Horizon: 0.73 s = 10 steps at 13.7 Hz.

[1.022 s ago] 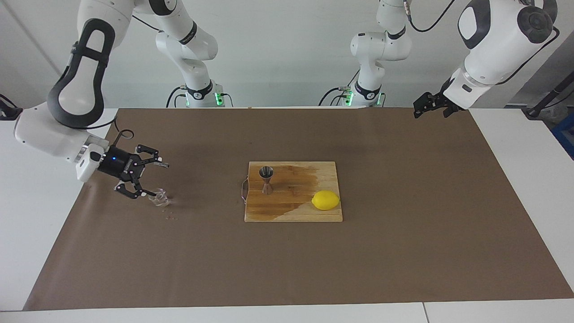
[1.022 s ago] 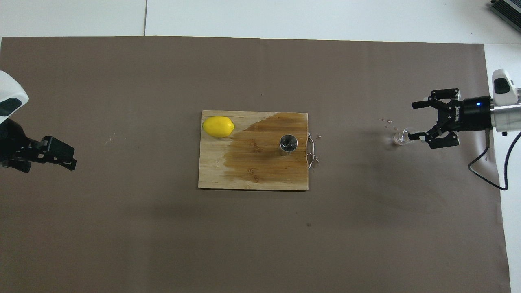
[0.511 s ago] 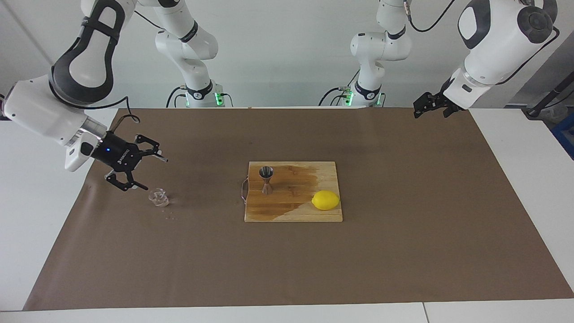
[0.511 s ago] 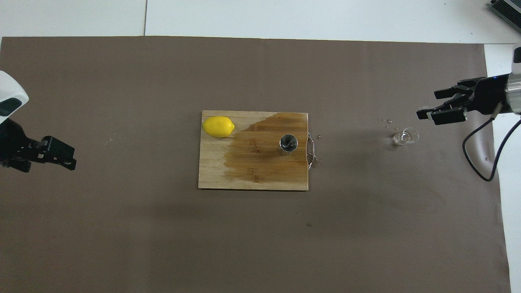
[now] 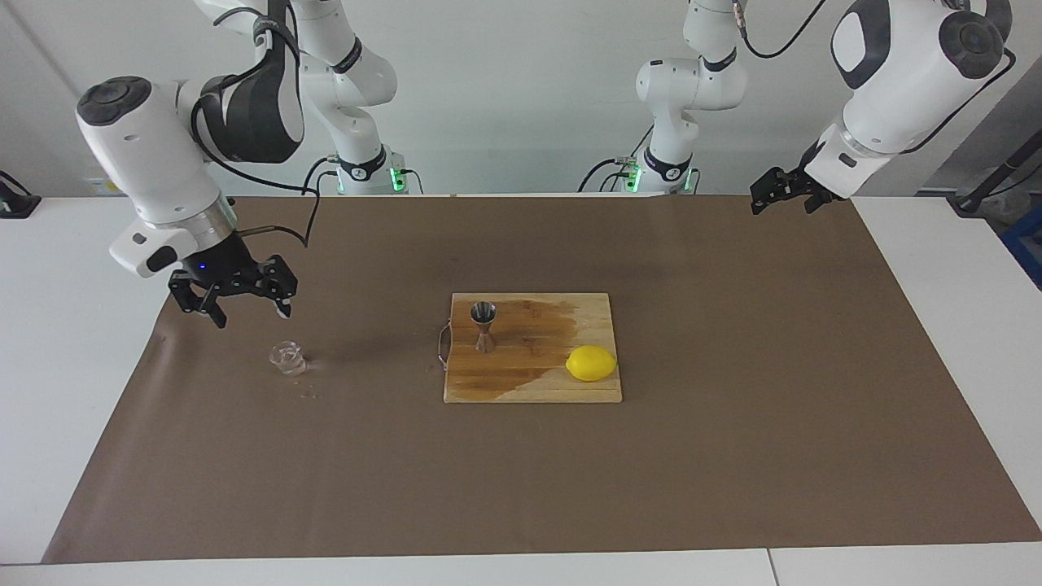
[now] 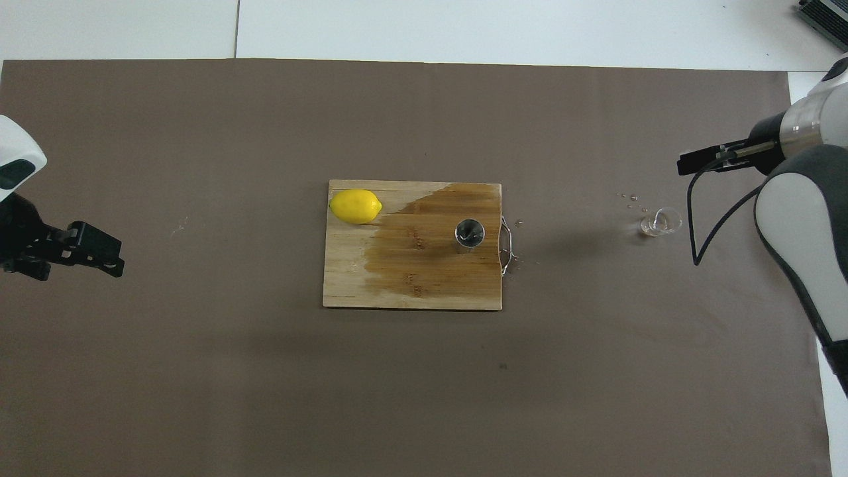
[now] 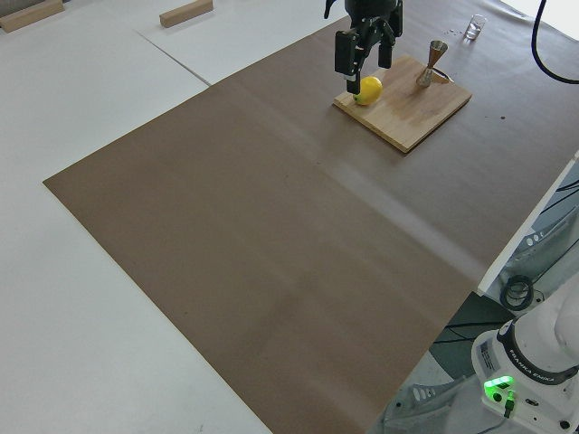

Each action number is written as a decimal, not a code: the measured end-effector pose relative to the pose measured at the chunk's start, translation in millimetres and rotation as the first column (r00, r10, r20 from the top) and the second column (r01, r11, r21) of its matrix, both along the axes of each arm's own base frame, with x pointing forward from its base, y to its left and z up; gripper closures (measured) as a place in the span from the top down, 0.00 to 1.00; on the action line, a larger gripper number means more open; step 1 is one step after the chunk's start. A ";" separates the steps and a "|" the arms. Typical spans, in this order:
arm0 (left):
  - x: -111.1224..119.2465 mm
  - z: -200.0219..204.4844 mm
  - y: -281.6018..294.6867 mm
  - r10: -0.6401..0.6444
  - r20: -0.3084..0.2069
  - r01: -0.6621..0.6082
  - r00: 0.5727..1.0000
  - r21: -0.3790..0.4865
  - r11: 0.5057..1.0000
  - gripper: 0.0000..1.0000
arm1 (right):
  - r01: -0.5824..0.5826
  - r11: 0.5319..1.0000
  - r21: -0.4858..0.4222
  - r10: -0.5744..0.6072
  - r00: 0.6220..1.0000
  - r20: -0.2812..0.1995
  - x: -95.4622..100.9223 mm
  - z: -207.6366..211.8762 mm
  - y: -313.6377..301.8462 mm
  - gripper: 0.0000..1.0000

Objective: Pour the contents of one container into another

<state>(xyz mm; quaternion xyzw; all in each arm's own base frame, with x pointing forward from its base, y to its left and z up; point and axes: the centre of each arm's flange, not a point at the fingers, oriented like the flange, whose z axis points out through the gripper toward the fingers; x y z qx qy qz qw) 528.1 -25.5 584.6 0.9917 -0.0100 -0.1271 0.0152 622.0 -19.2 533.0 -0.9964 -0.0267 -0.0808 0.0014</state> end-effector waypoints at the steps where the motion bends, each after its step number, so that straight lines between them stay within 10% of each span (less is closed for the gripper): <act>1: 0.0 0.0 0.0 0.000 0.000 0.000 1.000 0.000 1.000 1.00 | 0.068 0.998 -0.002 -0.068 0.998 0.008 -3.8 10.3 -4.3 1.00; 10: 0.0 0.0 0.0 0.000 0.000 0.000 1.000 0.000 1.000 1.00 | 0.255 0.967 -0.021 -0.255 0.960 -0.115 -100.9 113.0 -15.3 1.00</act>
